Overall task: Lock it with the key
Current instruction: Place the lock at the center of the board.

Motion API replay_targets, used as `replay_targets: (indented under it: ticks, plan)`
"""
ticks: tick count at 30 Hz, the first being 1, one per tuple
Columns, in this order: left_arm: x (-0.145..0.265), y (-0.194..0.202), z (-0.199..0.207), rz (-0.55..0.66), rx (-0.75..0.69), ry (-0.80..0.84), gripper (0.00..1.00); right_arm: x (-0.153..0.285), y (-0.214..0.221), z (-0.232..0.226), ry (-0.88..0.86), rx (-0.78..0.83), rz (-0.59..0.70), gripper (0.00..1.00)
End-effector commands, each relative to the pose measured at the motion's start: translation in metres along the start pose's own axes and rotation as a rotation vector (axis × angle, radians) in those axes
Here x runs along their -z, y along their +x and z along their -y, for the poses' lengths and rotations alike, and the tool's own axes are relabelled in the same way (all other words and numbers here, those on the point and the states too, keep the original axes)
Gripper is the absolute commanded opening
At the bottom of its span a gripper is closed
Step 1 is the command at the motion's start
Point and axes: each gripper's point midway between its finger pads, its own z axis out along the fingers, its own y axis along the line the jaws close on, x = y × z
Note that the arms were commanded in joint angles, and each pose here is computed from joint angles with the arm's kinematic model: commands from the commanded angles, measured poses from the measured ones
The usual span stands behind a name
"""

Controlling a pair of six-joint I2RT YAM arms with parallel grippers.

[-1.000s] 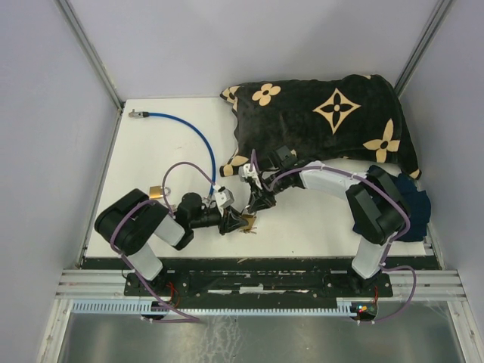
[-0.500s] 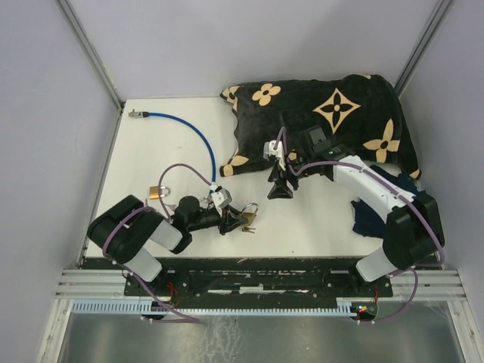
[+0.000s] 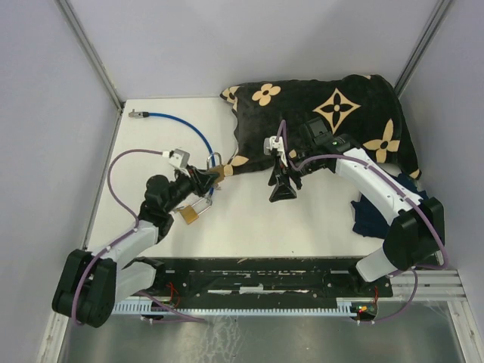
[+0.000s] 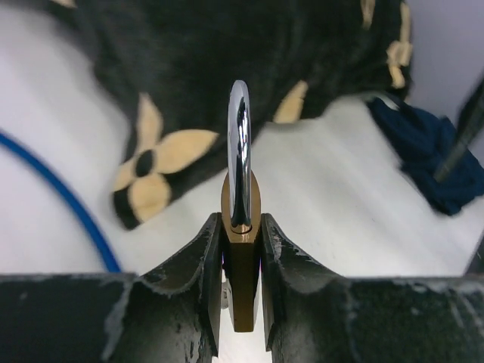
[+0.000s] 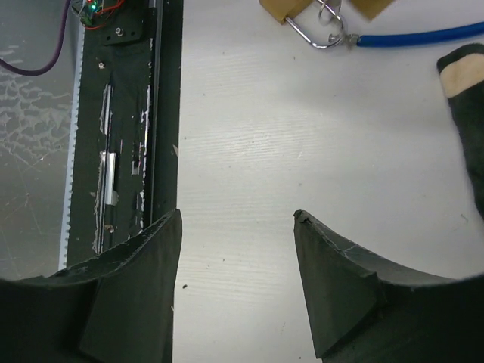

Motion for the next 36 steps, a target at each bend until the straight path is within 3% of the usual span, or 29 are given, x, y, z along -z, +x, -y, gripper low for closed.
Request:
replay_targets:
  ticks: [1,9,14,20,28,36]
  plan:
    - [0.014,-0.049,-0.049,0.117,0.119,-0.255,0.03,0.001,0.006,-0.001,0.019,-0.017,-0.014,0.68]
    - [0.054,-0.043,-0.168,0.158,0.433,-0.608,0.06,0.001,0.011,0.001,0.039,-0.011,-0.028,0.68]
    - [0.055,-0.038,-0.216,0.182,0.603,-0.661,0.07,0.000,0.013,0.001,0.036,-0.014,-0.028,0.68]
    - [0.044,-0.033,-0.255,0.121,0.655,-0.730,0.12,0.001,0.015,0.003,0.047,-0.006,-0.039,0.69]
    - [0.048,-0.023,-0.289,0.057,0.673,-0.871,0.42,0.001,0.016,0.004,0.051,-0.004,-0.045,0.69]
    - [0.060,-0.036,-0.299,0.040,0.601,-0.947,0.49,0.001,0.018,0.004,0.049,-0.003,-0.052,0.69]
